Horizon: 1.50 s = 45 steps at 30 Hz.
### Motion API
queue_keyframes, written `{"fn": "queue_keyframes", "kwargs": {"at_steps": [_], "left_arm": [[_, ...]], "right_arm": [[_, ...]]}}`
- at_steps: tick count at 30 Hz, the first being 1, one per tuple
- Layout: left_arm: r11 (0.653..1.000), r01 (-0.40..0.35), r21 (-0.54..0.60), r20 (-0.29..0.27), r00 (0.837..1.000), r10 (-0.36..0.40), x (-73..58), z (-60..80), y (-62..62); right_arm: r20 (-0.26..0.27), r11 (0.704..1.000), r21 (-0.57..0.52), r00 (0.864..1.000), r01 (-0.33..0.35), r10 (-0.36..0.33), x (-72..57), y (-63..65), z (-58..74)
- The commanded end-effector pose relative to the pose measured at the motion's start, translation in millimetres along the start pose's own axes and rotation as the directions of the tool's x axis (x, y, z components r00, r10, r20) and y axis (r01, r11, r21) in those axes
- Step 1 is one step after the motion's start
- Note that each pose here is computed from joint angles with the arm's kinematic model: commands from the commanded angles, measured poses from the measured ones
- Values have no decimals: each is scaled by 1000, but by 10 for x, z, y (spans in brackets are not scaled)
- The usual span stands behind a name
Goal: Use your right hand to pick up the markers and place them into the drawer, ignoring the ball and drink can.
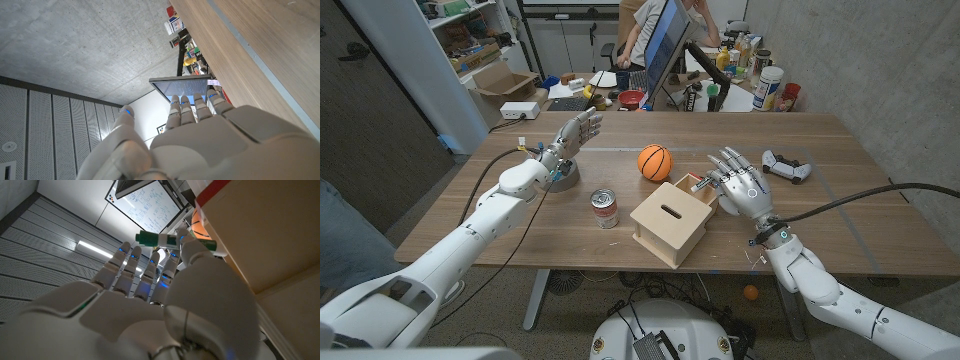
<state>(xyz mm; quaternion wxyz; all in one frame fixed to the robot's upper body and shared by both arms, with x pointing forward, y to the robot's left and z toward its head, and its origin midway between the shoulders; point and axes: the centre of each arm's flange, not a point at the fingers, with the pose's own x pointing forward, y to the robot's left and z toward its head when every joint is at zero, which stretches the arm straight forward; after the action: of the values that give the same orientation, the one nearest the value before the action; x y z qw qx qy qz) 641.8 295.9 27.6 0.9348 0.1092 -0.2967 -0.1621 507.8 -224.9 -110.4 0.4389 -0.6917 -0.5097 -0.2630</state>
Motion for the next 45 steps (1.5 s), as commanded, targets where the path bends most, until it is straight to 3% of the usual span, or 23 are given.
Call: {"fn": "queue_keyframes", "kwargs": {"at_steps": [1, 15, 30, 45], "left_arm": [[1000, 1, -3, -2, 1000, -1, 25, -17, -2], [1000, 3, -11, 0, 1000, -3, 29, -38, -14], [1000, -1, -6, -3, 1000, 1, 5, -43, -23], [1000, -1, -12, 1, 1000, 1, -4, -44, -56]], "right_arm": [[-15, 1000, 27, 1000, -3, 4, -9, 21, 72], [-13, 998, 66, 1000, -9, 10, -69, 5, 152], [5, 996, 81, 999, -37, 37, -95, 122, 180], [-3, 994, 95, 999, -49, 50, -168, 32, 103]]}}
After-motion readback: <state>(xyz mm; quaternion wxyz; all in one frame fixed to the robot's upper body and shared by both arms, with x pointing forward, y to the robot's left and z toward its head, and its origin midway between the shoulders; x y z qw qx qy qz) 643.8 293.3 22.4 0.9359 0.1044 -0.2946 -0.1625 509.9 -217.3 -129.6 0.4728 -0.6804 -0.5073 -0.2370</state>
